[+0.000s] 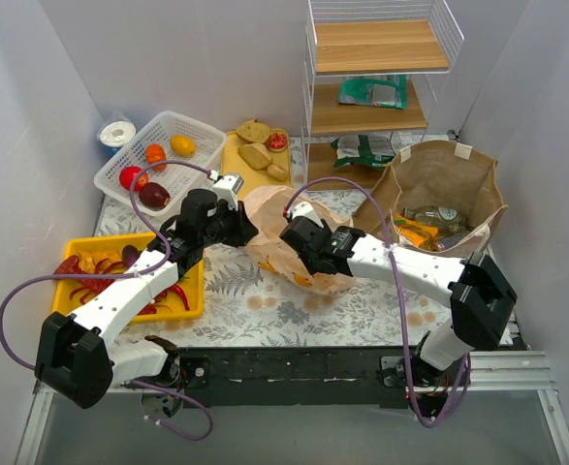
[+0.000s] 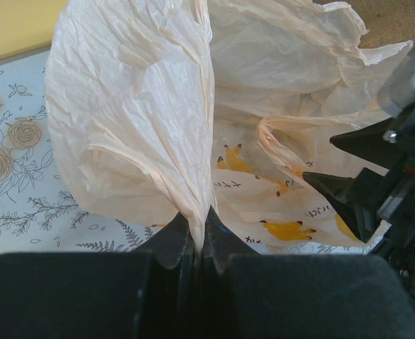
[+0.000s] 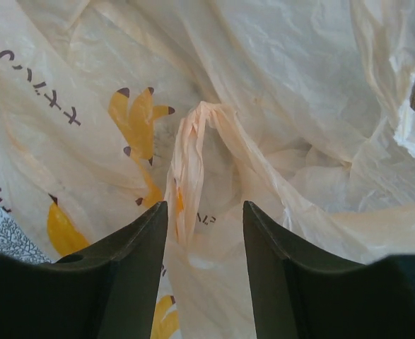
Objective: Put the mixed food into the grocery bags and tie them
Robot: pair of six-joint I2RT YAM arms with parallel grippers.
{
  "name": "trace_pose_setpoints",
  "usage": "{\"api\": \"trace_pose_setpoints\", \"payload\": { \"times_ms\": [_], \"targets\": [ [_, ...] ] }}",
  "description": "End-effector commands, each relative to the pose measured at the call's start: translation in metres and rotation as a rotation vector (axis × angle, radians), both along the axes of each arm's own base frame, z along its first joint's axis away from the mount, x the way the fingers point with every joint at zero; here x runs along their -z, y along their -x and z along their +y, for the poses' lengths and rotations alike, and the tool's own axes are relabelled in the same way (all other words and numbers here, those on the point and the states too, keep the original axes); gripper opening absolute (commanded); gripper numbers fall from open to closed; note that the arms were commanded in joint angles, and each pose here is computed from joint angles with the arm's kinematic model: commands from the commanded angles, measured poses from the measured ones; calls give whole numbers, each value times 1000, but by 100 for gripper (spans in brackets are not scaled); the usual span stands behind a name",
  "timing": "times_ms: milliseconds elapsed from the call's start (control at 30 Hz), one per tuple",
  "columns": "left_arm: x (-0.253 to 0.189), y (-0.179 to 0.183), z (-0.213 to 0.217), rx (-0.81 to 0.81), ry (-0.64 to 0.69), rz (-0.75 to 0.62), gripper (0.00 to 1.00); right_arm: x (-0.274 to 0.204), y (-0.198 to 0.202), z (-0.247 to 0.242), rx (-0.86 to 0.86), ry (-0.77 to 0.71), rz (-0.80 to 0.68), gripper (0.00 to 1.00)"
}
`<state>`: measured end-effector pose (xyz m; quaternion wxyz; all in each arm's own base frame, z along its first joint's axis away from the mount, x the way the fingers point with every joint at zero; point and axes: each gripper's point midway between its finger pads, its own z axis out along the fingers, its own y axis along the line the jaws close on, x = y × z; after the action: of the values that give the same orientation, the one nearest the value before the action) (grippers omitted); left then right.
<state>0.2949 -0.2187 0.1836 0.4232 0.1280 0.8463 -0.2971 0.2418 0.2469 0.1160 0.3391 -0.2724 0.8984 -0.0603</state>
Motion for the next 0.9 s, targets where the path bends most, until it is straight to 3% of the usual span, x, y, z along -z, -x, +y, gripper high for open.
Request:
{"api": "trace_pose_setpoints", "payload": {
  "times_ms": [0, 200, 400, 600, 733, 867],
  "targets": [
    [-11, 3, 1, 5, 10, -24, 0, 25, 3, 10, -44, 9, 63, 53],
    [-10, 2, 1, 2, 5, -22, 0, 63, 7, 9, -65, 84, 134, 53],
    [-11, 1, 2, -5, 2, -25, 0, 81, 4, -17, 38, 206, 127, 53],
    [-10, 0, 4, -14, -5, -30, 0, 81, 7, -32, 77, 256, 119, 37],
    [-10, -1, 6, -24, -15, -34, 0, 67, 10, -26, 64, 193, 117, 22],
    [-9, -3, 9, -37, -32, -39, 0, 28, 13, -6, 28, 11, 103, 18]
  ]
}}
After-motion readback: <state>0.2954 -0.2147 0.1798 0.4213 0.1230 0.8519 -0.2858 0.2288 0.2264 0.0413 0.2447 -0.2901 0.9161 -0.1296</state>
